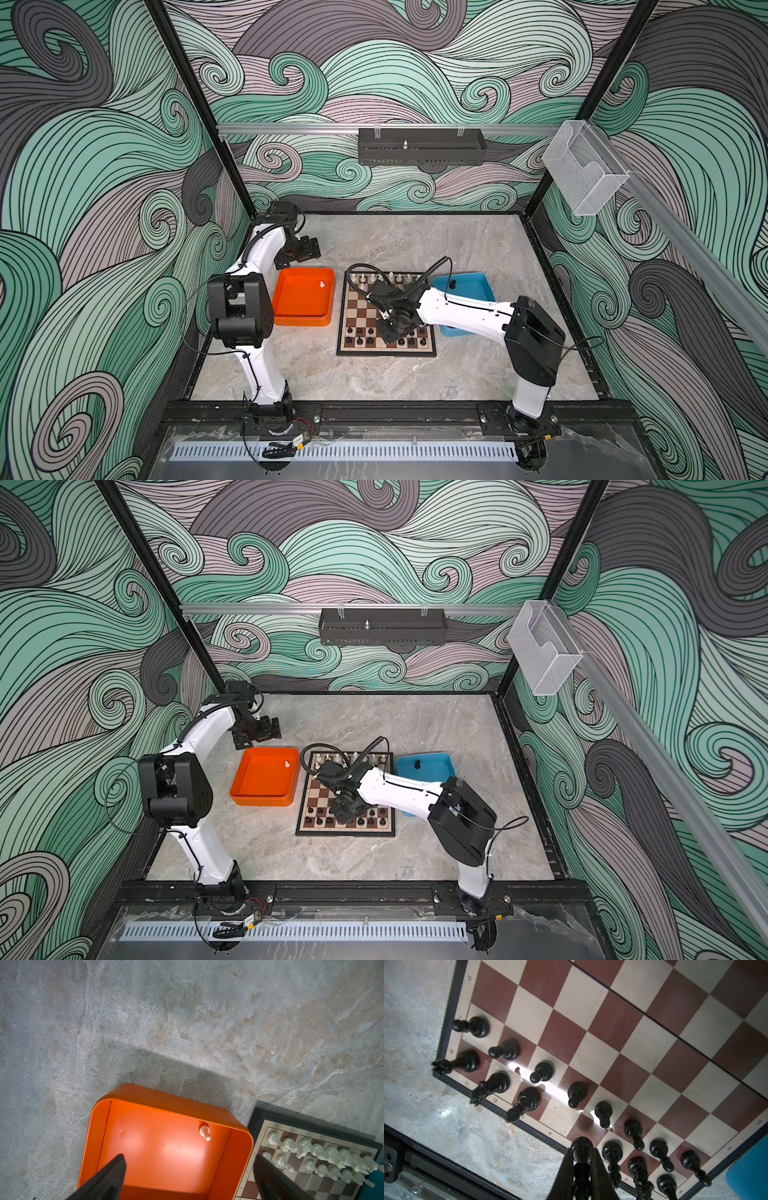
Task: Set up the chess pieces on the board
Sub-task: 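Lower the black king onto the empty near-row square with the right gripper, then open the right gripper, release the black king and lift back toward the blue tray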
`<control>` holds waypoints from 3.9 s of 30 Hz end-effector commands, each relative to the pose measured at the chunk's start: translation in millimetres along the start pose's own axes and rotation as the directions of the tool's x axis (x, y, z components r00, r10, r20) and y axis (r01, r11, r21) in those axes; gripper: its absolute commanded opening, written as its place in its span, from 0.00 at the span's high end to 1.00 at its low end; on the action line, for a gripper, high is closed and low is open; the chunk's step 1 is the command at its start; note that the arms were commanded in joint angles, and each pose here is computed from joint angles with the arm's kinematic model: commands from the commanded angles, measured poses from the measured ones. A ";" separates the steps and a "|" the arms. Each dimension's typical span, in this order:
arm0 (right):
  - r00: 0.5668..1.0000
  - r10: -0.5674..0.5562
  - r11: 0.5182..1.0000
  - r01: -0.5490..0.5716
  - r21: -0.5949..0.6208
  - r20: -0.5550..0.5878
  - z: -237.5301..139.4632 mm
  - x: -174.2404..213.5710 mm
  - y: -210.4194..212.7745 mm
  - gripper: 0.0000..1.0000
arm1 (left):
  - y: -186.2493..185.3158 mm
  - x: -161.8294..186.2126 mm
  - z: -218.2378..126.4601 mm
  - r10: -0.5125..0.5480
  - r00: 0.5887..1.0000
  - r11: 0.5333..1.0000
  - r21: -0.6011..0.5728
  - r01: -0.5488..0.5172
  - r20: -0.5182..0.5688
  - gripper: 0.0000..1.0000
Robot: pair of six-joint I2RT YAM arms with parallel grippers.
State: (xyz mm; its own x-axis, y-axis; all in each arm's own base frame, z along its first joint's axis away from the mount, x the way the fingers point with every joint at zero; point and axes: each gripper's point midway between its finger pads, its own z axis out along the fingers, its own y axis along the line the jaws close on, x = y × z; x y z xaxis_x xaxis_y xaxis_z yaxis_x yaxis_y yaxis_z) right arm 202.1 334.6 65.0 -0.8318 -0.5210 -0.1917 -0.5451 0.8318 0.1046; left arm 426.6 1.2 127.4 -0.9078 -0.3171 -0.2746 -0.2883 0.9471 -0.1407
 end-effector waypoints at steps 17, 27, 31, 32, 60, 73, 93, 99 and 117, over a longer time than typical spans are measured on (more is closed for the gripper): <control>0.998 0.032 0.999 -0.032 0.008 -0.053 14.5 8.6 -6.1 0.84 | 2.3 -2.9 3.0 -0.013 1.000 1.000 -0.004 0.013 -0.008 0.02; 0.997 0.038 0.999 -0.038 0.003 -0.063 17.0 8.3 -6.9 0.83 | 2.0 -2.3 5.0 -0.012 1.000 1.000 -0.003 0.012 -0.014 0.02; 0.997 0.038 0.999 -0.038 0.003 -0.067 18.0 8.4 -6.9 0.83 | 1.8 -2.3 5.8 -0.013 1.000 1.000 -0.002 0.013 -0.015 0.02; 0.997 0.039 0.999 -0.038 0.006 -0.069 18.1 9.1 -7.5 0.83 | 1.8 -2.2 6.0 -0.014 1.000 1.000 -0.002 0.014 -0.016 0.02; 0.997 0.041 0.999 -0.041 0.010 -0.066 17.1 9.2 -8.3 0.78 | 1.3 -2.0 6.6 -0.012 1.000 1.000 0.001 0.012 -0.019 0.02; 0.998 0.041 0.999 -0.040 0.032 -0.039 8.4 8.0 -11.8 0.69 | 1.0 -1.9 7.1 -0.012 1.000 1.000 0.003 0.012 -0.020 0.02; 0.988 0.031 0.999 -0.037 0.036 0.152 -50.8 -22.6 -24.7 0.59 | 2.0 -1.5 7.4 -0.014 1.000 1.000 -0.003 0.014 -0.020 0.02; 0.980 0.049 0.998 -0.054 0.020 0.190 -66.3 -29.7 -30.6 0.58 | 2.1 -2.0 5.8 -0.013 1.000 1.000 -0.005 0.013 -0.015 0.02; 0.886 0.239 0.953 -0.292 0.079 0.397 -140.2 -60.0 -172.8 0.00 | 19.6 30.8 9.8 -0.065 0.994 0.994 -0.091 0.057 -0.085 0.04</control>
State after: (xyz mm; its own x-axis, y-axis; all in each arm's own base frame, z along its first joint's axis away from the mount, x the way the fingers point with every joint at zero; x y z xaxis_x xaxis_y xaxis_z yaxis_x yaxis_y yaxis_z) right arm 329.8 205.3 193.0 -0.8293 -0.1754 -0.5306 -0.2598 0.9616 0.0882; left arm 409.8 6.7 104.3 -0.9118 -0.3553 -0.2060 -0.3430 0.9346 -0.0941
